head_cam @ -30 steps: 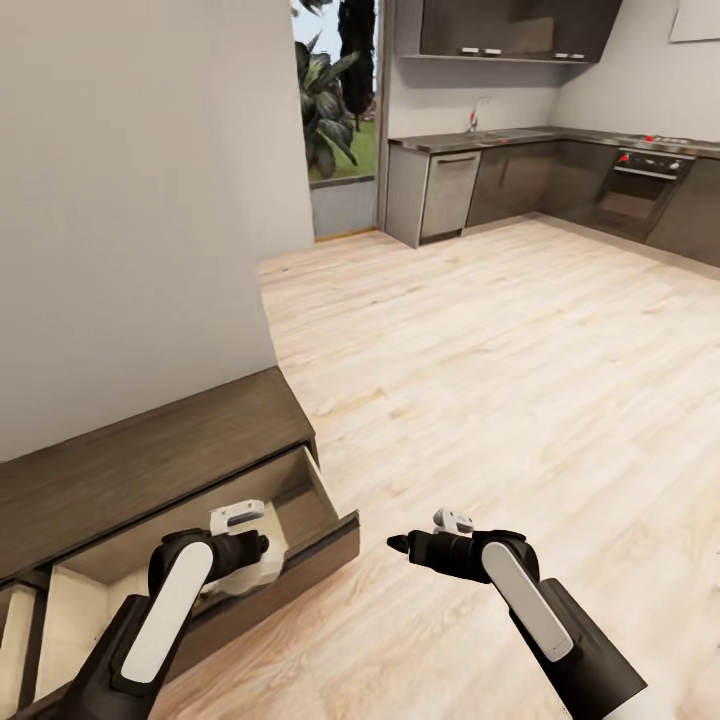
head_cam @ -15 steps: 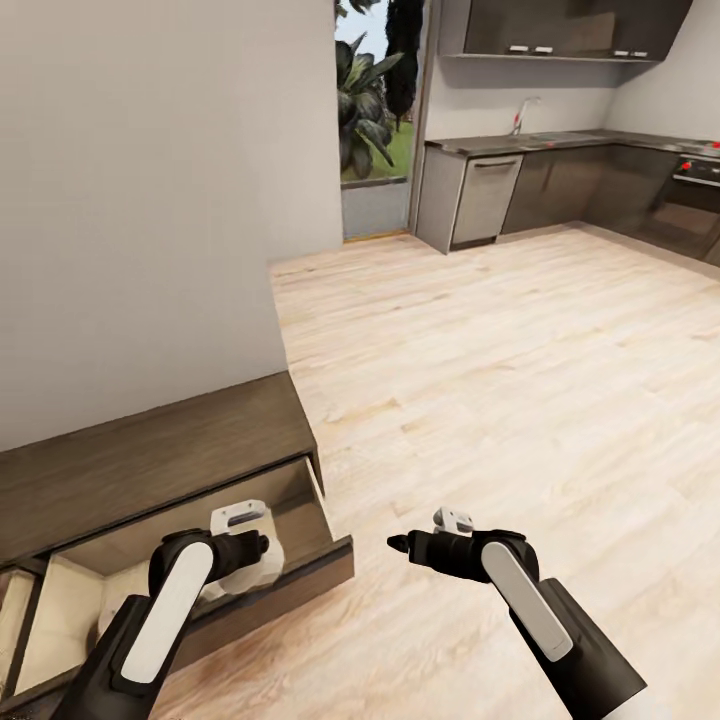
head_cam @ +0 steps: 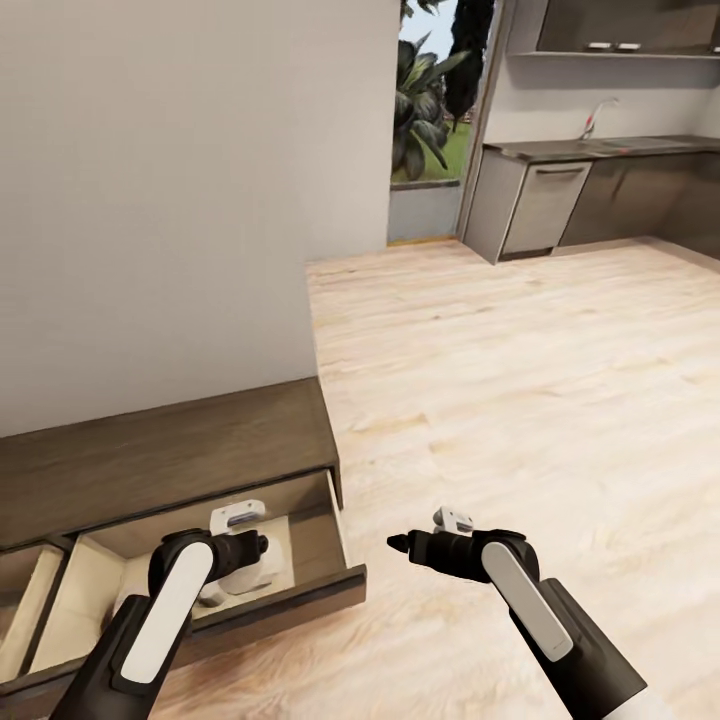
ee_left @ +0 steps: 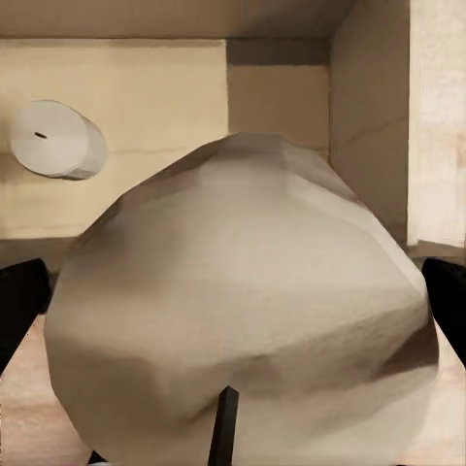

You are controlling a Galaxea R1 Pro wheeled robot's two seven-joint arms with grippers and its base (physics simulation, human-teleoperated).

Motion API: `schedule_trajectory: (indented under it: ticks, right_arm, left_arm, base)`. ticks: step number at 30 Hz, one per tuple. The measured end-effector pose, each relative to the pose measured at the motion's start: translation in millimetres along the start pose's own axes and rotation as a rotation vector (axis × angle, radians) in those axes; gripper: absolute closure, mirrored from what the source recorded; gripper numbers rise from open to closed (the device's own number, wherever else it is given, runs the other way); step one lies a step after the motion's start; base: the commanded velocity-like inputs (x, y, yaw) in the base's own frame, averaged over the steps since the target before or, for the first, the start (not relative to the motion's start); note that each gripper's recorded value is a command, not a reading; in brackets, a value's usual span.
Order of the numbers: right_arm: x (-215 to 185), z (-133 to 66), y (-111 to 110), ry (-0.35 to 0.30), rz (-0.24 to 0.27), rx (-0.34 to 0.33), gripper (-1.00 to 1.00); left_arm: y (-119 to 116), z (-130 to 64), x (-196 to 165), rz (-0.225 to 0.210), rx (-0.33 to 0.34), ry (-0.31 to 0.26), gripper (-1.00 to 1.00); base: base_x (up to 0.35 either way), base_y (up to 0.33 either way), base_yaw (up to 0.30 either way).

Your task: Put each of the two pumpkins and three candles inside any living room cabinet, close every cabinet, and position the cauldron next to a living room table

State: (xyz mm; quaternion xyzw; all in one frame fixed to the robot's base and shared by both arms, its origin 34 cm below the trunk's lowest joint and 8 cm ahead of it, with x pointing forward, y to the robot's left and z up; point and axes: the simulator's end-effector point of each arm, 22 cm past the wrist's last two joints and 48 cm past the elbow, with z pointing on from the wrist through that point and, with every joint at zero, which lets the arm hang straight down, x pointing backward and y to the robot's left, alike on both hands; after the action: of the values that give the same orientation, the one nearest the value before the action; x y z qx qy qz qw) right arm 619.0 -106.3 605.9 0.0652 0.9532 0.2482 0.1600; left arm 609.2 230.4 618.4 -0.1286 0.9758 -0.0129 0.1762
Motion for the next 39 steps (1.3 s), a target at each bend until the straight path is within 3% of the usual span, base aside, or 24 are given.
schedule_trajectory:
  ticks: [11,24,39]
  right_arm:
    - [-0.4,-0.2,0.4,-0.001,0.000,-0.001,-1.00]
    - [-1.5,-0.6,1.2,-0.003,-0.001,-0.003,-1.00]
    - [-1.9,-0.9,1.9,-0.005,-0.001,-0.005,-1.00]
  left_arm:
    - [-0.2,0.5,0.5,0.000,-0.001,0.001,1.00]
    - [-0.9,0.7,0.6,-0.002,0.001,0.002,1.00]
    - [-0.9,0.6,0.4,-0.005,0.002,0.002,1.00]
  base:
    - [0.223,-0.162,0.285]
    - [0.057,-0.242,0.161]
    - [0.142,-0.125,0.018]
